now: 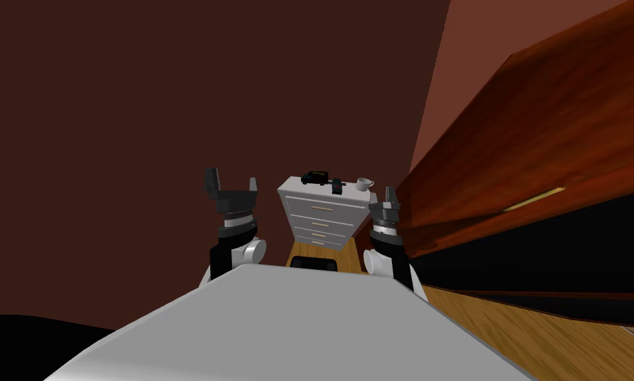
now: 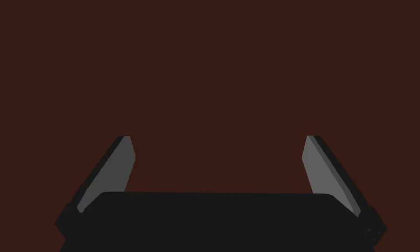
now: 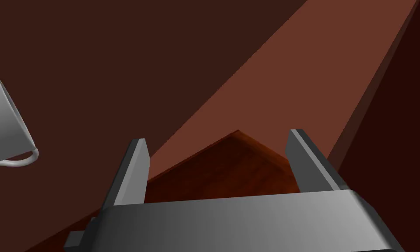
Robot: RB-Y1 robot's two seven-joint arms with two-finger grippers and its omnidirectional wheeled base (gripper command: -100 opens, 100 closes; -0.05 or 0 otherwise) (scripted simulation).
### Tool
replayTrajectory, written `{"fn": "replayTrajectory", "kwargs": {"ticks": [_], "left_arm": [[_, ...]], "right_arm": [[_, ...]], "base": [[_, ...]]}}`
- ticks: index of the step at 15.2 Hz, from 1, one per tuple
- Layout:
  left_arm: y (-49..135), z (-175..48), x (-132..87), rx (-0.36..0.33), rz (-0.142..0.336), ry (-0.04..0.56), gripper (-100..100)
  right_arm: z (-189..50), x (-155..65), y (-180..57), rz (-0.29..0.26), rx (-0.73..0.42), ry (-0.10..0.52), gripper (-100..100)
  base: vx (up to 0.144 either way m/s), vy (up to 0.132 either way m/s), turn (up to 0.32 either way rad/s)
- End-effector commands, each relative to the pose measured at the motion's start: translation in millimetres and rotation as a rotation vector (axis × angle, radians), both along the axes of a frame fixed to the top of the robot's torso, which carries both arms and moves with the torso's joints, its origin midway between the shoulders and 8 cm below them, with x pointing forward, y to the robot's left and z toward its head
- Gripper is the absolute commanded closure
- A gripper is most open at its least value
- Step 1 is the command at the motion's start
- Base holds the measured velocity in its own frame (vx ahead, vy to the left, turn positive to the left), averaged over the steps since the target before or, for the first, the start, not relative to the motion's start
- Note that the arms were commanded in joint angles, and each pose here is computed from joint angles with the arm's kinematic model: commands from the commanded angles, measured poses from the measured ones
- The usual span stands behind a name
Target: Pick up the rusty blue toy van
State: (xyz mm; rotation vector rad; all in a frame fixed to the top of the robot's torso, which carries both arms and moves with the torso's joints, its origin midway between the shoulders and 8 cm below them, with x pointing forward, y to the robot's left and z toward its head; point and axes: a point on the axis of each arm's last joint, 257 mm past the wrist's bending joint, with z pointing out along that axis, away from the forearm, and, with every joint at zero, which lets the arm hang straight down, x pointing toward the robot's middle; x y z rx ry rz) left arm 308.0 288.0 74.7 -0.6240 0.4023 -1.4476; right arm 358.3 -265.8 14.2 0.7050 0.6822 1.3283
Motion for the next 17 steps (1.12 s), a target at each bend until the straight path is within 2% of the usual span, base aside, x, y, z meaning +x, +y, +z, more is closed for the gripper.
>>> {"fn": "replayTrajectory", "kwargs": {"ticks": [1,2,3,4,5,6,7,8,9,12,14,15,17], "left_arm": [[0.0,0.0,0.0,0.0,0.0,0.0,0],[0.0,0.0,0.0,0.0,0.0,0.0,0],[0.0,0.0,0.0,0.0,0.0,0.0,0],[0.0,0.0,0.0,0.0,0.0,0.0,0],[0.0,0.0,0.0,0.0,0.0,0.0,0],[0.0,0.0,0.0,0.0,0.0,0.0,0],[0.0,0.0,0.0,0.0,0.0,0.0,0],[0.0,0.0,0.0,0.0,0.0,0.0,0],[0.0,0.0,0.0,0.0,0.0,0.0,0],[0.0,0.0,0.0,0.0,0.0,0.0,0],[0.0,0.0,0.0,0.0,0.0,0.0,0],[0.0,0.0,0.0,0.0,0.0,0.0,0],[0.0,0.0,0.0,0.0,0.0,0.0,0]], "right_arm": [[6.4,9.0,5.7,0.047,0.021,-0.004,-100],[8.8,15.0,8.9,0.075,0.037,-0.002,-100],[9.7,15.1,9.2,0.076,0.037,-0.004,-100],[13.1,22.8,13.2,0.11,0.056,-0.002,-100],[13.1,22.8,13.2,0.11,0.056,-0.002,-100],[15.1,31.8,17.1,0.146,0.081,0.006,-100],[16.5,32.0,17.6,0.147,0.081,0.002,-100],[16.1,41.8,21.0,0.183,0.109,0.018,-100],[19.6,42.8,22.4,0.187,0.109,0.011,-100],[17.4,64.4,29.4,0.255,0.168,0.048,-100],[24.7,68.3,33.0,0.271,0.176,0.04,-100],[20.3,80.1,35.6,0.303,0.212,0.069,-100],[26.9,82.8,38.7,0.313,0.214,0.061,-100]], "base": [[-0.001,0.008,-0.03],[-0.001,0.024,-0.046],[-0.002,0.03,-0.034],[-0.002,0.029,-0.033],[0.001,0.025,-0.023],[0.003,0.025,-0.034],[0.003,0.023,-0.026],[0.006,0.021,-0.032],[0.007,0.021,-0.028],[0.008,0.027,-0.037],[0.006,0.017,-0.023],[0.003,0.012,-0.027],[0.003,0.012,-0.03]]}}
